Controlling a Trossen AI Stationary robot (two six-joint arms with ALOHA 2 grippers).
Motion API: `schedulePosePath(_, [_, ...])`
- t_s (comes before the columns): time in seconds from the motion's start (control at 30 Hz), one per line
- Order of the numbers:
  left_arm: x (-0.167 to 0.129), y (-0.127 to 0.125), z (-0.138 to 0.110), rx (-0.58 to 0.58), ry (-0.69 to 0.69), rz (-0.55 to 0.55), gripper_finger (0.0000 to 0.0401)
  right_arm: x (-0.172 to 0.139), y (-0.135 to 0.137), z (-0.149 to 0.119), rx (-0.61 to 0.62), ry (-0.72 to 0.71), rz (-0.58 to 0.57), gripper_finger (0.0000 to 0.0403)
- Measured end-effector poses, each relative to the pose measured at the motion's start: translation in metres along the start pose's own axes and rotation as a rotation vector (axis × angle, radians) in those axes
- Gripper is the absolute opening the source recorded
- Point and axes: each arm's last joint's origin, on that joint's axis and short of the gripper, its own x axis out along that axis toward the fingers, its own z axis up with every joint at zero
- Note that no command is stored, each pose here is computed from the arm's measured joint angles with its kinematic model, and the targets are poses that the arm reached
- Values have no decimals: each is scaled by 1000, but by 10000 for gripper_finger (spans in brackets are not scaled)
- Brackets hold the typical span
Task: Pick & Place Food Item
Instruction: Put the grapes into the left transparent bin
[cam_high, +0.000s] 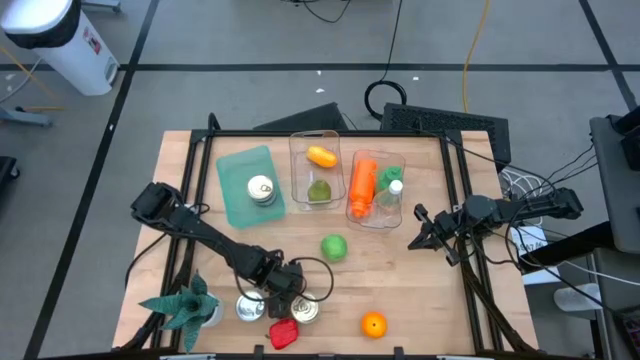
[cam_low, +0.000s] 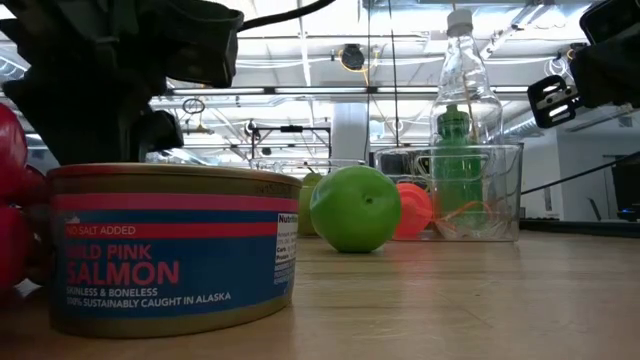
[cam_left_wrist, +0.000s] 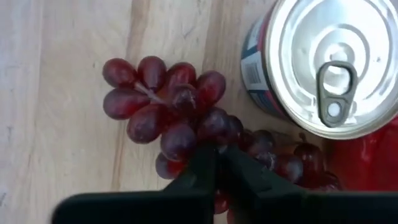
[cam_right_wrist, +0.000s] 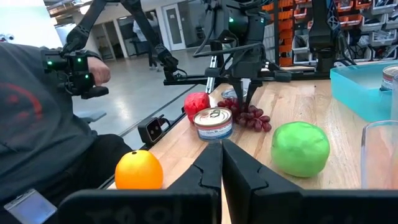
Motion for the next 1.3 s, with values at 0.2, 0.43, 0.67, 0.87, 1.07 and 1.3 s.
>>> schedulePosePath(0.2, [-12, 1, 0, -9, -17, -7, 8, 0, 0, 0, 0, -1, 0, 1])
schedulePosePath(0.43, [-69, 6, -5, -40, -144, -12, 3, 0, 0, 0, 0, -1, 0, 1])
schedulePosePath(0.67, [-139, 28, -7, -71, -371, -45, 3, 0, 0, 0, 0, -2, 0, 1])
schedulePosePath(0.87, [-196, 63, 9, -56, -563, 28, 2, 0, 0, 0, 0, -1, 0, 1])
schedulePosePath(1.07, [-252, 102, 37, -77, -722, 147, 2, 0, 0, 0, 0, -2, 0, 1])
schedulePosePath(1.3, [-274, 162, 45, -207, -754, 256, 1, 0, 0, 0, -1, -2, 0, 1])
